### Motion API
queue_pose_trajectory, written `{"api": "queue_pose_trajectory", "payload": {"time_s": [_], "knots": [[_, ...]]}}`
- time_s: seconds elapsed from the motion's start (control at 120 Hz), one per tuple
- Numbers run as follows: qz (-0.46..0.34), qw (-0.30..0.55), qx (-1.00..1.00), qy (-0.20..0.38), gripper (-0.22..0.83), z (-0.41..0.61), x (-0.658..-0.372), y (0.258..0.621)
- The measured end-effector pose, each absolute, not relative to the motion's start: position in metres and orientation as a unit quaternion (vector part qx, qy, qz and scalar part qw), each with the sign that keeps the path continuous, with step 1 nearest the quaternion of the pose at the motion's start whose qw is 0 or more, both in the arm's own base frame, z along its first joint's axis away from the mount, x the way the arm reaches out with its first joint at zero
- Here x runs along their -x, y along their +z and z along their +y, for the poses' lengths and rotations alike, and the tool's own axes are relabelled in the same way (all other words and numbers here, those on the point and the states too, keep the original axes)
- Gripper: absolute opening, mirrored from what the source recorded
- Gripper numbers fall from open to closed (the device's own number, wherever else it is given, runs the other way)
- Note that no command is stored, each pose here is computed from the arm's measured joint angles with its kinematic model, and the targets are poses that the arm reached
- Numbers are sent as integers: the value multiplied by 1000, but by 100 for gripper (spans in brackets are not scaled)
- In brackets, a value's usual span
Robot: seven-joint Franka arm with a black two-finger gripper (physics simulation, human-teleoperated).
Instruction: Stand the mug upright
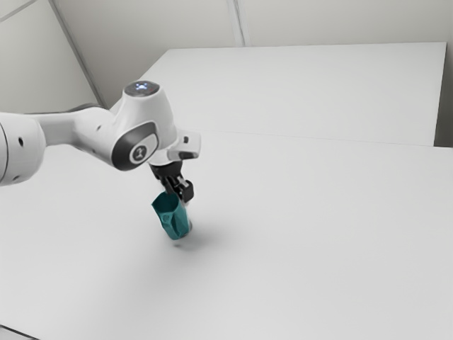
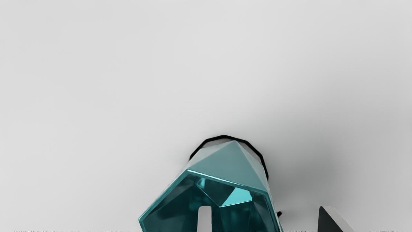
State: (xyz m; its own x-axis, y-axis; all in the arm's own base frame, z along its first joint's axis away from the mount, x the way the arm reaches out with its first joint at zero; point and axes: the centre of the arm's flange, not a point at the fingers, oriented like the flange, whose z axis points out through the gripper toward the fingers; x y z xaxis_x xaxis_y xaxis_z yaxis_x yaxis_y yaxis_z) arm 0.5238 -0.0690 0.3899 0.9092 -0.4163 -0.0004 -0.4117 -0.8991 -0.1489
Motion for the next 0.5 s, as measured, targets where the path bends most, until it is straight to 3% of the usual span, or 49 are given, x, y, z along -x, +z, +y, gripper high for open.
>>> {"api": "queue_pose_trajectory", "payload": {"time_s": [0.15, 0.375, 0.5], "knots": [[207, 73, 975, -37, 33, -69, -533, 425], [172, 60, 981, -63, 51, -61, -571, 512], [138, 42, 989, -44, 56, -45, -597, 531]]}}
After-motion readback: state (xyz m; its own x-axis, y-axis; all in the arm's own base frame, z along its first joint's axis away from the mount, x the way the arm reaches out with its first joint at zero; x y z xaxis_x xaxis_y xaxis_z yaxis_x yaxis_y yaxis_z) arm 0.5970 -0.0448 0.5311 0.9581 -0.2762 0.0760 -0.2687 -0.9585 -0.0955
